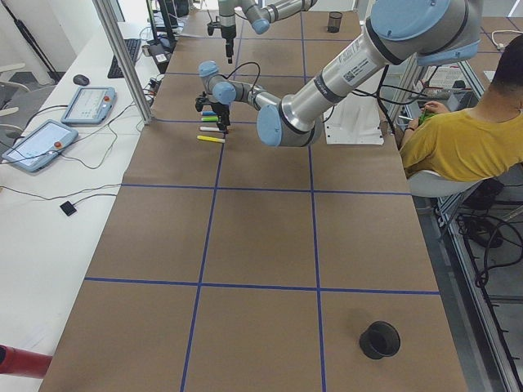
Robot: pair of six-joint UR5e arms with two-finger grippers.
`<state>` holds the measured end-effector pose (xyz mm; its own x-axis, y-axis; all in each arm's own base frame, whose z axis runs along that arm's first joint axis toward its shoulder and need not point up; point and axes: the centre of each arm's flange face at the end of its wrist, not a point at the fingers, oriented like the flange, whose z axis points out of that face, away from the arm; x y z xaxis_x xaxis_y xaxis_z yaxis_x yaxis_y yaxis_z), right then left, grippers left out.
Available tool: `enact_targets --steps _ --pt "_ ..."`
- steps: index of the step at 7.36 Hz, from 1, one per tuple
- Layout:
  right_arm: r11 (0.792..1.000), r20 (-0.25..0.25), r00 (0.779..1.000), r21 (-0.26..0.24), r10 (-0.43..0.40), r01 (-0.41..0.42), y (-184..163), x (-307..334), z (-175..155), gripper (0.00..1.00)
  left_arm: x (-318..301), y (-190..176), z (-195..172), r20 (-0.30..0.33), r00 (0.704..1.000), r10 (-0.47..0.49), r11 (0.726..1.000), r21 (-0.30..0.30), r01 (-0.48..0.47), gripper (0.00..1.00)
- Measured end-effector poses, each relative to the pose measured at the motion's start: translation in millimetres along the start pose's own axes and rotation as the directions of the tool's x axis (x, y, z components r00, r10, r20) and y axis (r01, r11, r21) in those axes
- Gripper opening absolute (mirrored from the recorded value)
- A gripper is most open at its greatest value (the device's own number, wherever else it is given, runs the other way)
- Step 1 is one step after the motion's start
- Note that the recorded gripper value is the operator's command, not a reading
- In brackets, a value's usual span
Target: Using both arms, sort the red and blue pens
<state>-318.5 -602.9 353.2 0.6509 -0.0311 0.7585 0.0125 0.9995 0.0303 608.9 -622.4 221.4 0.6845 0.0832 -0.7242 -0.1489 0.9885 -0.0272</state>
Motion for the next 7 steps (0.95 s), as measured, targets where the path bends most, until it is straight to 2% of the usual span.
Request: enact_targets --steps 2,7 --pt "1.000 0.000 1.000 0.000 0.001 -0.001 0.0 0.1 0.1 1.00 2.4 2.6 3.5 0.001 1.000 0.005 1.000 -0.003 -0.005 0.50" --pt "1.000 0.000 1.000 0.000 0.002 -0.002 0.0 0.1 0.1 1.00 3.0 1.4 2.7 -0.006 1.000 0.010 1.000 0.012 -0.010 0.47"
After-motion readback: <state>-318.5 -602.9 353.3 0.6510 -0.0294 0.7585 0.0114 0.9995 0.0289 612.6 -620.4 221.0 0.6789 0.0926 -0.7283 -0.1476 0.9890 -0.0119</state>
